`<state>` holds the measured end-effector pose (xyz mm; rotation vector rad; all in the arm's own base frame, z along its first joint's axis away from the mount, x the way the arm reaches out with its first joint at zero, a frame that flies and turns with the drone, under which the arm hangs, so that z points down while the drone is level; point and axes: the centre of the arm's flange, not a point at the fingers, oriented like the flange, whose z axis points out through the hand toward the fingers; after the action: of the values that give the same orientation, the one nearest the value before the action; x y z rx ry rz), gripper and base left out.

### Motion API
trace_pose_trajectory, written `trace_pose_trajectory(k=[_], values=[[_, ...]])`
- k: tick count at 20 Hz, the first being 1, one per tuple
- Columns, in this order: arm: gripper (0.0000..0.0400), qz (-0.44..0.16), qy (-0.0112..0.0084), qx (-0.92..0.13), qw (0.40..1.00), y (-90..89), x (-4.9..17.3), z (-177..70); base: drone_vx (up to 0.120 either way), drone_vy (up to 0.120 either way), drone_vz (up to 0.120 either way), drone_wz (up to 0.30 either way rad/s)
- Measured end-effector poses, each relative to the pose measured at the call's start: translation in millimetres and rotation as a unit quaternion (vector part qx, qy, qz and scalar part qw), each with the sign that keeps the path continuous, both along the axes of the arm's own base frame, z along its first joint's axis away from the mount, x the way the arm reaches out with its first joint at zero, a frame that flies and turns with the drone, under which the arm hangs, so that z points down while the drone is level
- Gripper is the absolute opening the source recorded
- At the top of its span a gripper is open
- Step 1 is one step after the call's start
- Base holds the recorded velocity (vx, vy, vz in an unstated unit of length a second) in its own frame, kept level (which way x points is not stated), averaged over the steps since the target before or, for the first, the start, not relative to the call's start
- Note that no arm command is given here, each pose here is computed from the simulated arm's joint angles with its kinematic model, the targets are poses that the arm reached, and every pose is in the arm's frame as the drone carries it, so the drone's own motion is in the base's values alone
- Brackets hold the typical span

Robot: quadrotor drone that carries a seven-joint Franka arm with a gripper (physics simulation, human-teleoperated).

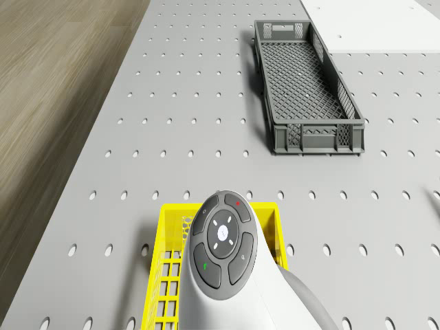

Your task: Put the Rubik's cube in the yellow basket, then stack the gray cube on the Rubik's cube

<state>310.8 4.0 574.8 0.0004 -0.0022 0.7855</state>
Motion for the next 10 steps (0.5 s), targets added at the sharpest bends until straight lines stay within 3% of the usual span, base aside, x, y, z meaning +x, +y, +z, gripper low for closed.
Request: trace_pose_trajectory(k=[1,5,10], values=[[0.0250,0.000,0.0000,0.000,1.000,0.0,0.0,0.0,-0.120,0.000,0.000,0.000],[0.0250,0.000,0.0000,0.000,1.000,0.0,0.0,0.0,0.000,0.000,0.000,0.000],[0.0250,0.000,0.0000,0.000,1.000,0.0,0.0,0.0,0.000,0.000,-0.120,0.000]])
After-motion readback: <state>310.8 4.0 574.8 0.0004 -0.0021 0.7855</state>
